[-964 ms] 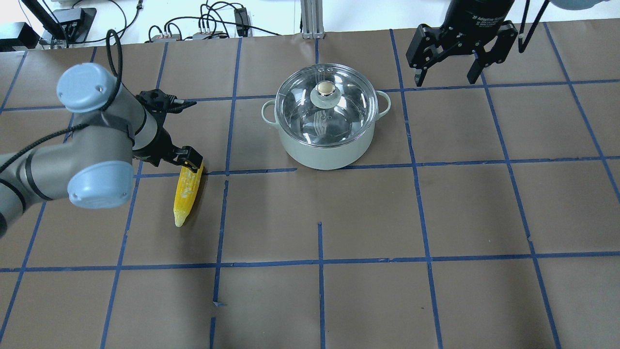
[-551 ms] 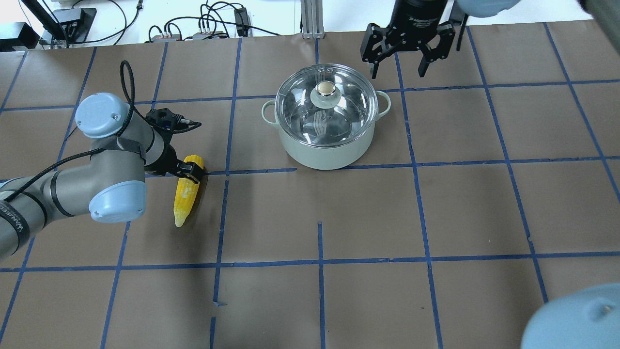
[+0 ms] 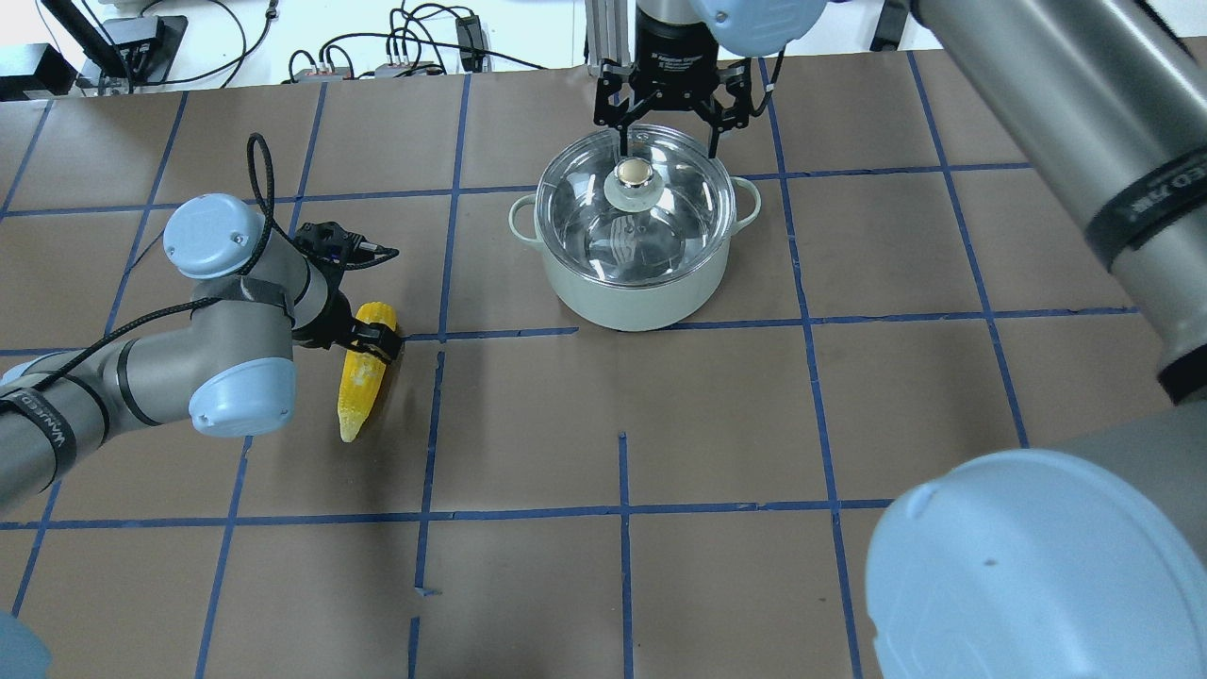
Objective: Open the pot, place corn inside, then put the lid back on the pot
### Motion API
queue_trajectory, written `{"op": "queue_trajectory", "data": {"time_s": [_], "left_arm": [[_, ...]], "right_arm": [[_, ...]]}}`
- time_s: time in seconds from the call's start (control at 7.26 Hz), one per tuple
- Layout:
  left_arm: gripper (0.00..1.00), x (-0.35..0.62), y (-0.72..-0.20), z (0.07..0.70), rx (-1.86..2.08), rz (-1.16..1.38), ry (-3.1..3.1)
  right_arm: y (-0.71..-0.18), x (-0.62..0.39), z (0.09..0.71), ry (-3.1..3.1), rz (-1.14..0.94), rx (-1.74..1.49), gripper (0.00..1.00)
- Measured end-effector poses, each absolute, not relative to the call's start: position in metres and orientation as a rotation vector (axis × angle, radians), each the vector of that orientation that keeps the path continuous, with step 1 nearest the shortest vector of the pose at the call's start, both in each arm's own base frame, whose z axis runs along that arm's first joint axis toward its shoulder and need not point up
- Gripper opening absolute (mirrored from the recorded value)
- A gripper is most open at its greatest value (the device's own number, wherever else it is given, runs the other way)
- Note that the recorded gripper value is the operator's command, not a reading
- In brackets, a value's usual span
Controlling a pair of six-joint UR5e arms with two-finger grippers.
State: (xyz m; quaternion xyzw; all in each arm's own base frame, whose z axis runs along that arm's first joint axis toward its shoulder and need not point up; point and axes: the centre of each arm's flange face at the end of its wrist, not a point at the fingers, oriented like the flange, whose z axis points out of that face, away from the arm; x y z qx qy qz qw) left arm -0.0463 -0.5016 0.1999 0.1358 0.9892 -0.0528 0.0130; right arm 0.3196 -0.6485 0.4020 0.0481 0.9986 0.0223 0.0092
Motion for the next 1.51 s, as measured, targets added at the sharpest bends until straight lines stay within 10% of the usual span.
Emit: {"op": "queue_trajectory", "data": {"time_s": [0.41, 0.69, 1.1, 1.51], "left_arm": [[0.26, -0.046, -0.504, 0.196, 0.407, -0.176, 3.084], [0.10, -0.046, -0.506, 0.206, 0.340, -0.198, 3.085], [0.09, -0.039, -0.520, 0.261, 0.277, -0.076, 3.045], [0.07, -0.033, -0.541, 0.394, 0.235, 0.124, 3.014]], "right_arm": [[-0.645, 0.352, 0.371, 3.149, 0.058, 0.132, 0.99], [-0.649, 0.347, 0.365, 3.155, 0.064, 0.101, 0.98], [-0.659, 0.342, 0.352, 3.150, 0.053, 0.117, 0.97], [-0.663, 0.346, 0.345, 3.148, 0.044, 0.123, 0.59]]}}
